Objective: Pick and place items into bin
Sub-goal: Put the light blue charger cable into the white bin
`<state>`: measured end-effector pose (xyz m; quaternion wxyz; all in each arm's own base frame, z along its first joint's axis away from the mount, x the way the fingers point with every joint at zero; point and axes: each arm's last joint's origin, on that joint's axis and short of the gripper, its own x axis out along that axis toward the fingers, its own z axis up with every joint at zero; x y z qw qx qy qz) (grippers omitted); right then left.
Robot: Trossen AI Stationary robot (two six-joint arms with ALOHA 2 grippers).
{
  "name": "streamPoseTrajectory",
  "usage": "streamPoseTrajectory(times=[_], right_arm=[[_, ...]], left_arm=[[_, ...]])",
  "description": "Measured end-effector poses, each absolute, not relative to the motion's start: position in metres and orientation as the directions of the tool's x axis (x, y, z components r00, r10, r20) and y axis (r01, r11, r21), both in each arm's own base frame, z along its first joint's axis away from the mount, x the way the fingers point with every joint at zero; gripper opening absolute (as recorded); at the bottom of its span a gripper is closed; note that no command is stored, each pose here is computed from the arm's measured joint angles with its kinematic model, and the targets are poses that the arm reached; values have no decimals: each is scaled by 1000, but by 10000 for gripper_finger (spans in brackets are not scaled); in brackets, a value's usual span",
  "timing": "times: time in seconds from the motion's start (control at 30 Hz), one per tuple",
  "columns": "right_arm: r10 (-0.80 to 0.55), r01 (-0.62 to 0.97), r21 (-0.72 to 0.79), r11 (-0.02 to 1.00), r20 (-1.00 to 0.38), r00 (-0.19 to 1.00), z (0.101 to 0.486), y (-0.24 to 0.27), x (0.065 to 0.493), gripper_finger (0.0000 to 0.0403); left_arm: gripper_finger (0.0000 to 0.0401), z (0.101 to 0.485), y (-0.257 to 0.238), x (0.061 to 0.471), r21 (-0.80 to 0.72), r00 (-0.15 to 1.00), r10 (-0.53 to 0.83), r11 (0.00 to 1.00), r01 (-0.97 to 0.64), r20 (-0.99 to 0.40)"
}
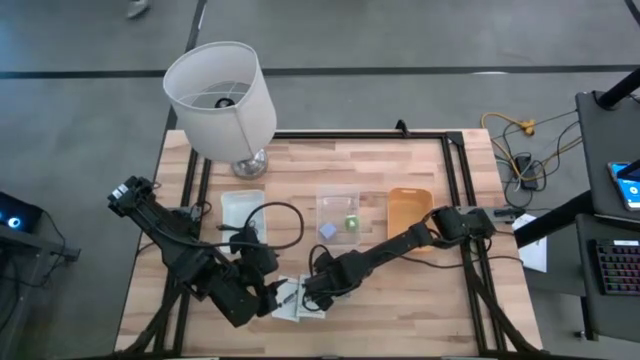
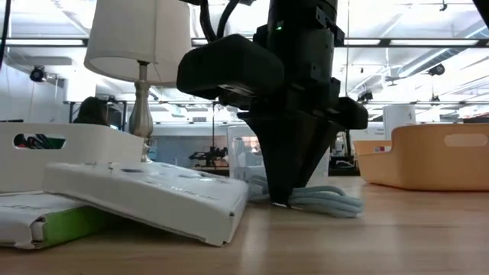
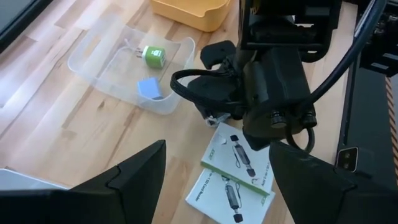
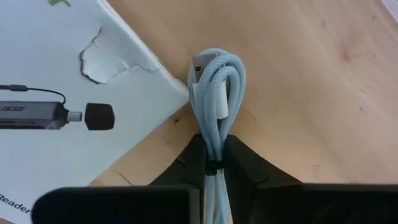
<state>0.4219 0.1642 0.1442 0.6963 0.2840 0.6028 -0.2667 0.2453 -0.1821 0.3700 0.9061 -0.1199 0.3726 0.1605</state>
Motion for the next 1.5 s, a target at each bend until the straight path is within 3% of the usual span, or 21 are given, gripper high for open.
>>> streamPoseTrajectory(times=[0.2, 0.4, 0.57, 0.73, 1.07, 1.13, 1.33, 1.5], right_arm=[[-74, 709, 141, 691, -962, 263, 175, 162, 423, 20], [-205, 702, 165, 693, -888, 412, 222, 155, 415, 20], [-283, 597, 117, 794, -798, 532, 261, 155, 404, 19], [-220, 395, 80, 915, -721, 657, 291, 164, 398, 19], [-97, 242, 95, 966, -731, 676, 293, 155, 408, 19], [-83, 221, 99, 970, -724, 685, 290, 153, 414, 19], [-53, 185, 113, 976, -702, 710, 292, 133, 426, 19], [-30, 145, 115, 983, -677, 736, 297, 117, 432, 19]], left_arm=[[269, 373, -182, 243, -104, 689, 229, 908, -405, -688], [269, 378, -182, 235, -132, 716, 266, 884, -448, -645], [269, 377, -173, 227, -146, 678, 350, 816, -560, -647], [269, 375, -171, 224, -166, 670, 384, 779, -605, -635], [274, 347, -157, 208, -252, 665, 466, 675, -693, -583], [278, 349, -157, 208, -268, 689, 450, 690, -672, -568], [283, 340, -153, 203, -102, 706, 440, 806, -583, -555], [283, 324, -143, 190, -117, 725, 447, 806, -581, -524]])
